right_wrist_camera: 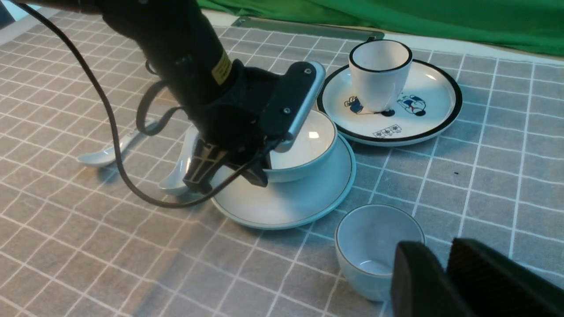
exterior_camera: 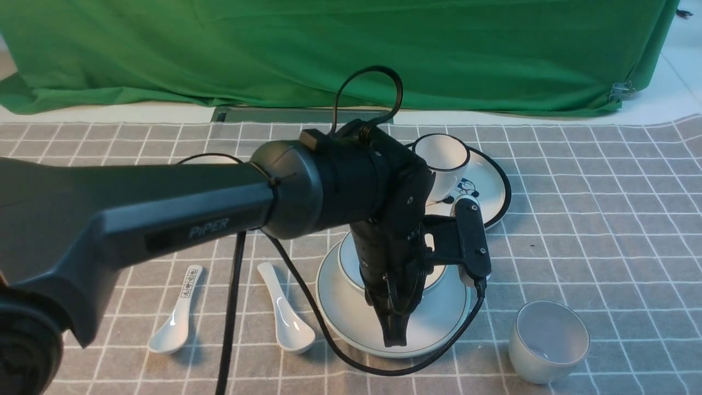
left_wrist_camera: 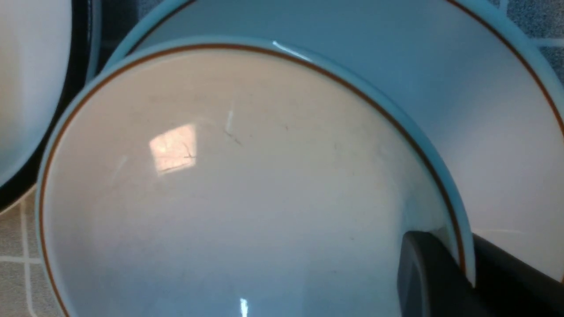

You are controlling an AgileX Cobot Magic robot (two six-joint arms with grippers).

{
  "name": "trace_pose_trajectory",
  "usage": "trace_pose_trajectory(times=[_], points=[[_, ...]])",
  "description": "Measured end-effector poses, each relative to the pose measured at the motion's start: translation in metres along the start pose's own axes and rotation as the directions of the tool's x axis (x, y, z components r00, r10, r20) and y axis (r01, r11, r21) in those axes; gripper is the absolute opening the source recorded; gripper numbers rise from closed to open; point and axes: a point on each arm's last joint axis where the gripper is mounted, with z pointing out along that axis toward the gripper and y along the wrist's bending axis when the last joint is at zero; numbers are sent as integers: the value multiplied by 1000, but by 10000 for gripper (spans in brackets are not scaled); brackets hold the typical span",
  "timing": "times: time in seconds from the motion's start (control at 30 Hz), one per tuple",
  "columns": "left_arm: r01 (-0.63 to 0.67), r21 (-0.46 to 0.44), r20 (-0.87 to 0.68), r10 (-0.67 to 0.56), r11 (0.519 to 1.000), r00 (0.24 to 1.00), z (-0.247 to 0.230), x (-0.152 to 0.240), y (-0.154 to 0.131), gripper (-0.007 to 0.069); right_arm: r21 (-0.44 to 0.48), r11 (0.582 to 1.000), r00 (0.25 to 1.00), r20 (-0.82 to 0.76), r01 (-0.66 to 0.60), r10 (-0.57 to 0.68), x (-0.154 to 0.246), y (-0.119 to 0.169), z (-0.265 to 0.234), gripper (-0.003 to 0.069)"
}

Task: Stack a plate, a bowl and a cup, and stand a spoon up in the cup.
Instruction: Use the left arm to put the blue rice bowl into the blue large plate in the middle

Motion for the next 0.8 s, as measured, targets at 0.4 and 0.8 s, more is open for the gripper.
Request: trace_pose_trajectory(times=[0.4, 0.8], points=[[21, 31, -8, -21, 999, 1000, -10, 2, -4, 341, 19, 998, 973, -224, -54, 57, -10, -1, 30, 393], [424, -6, 207, -413, 906, 887, -144, 29, -31, 255, -22, 999, 688, -725, 28, -35, -44, -8, 157, 414]])
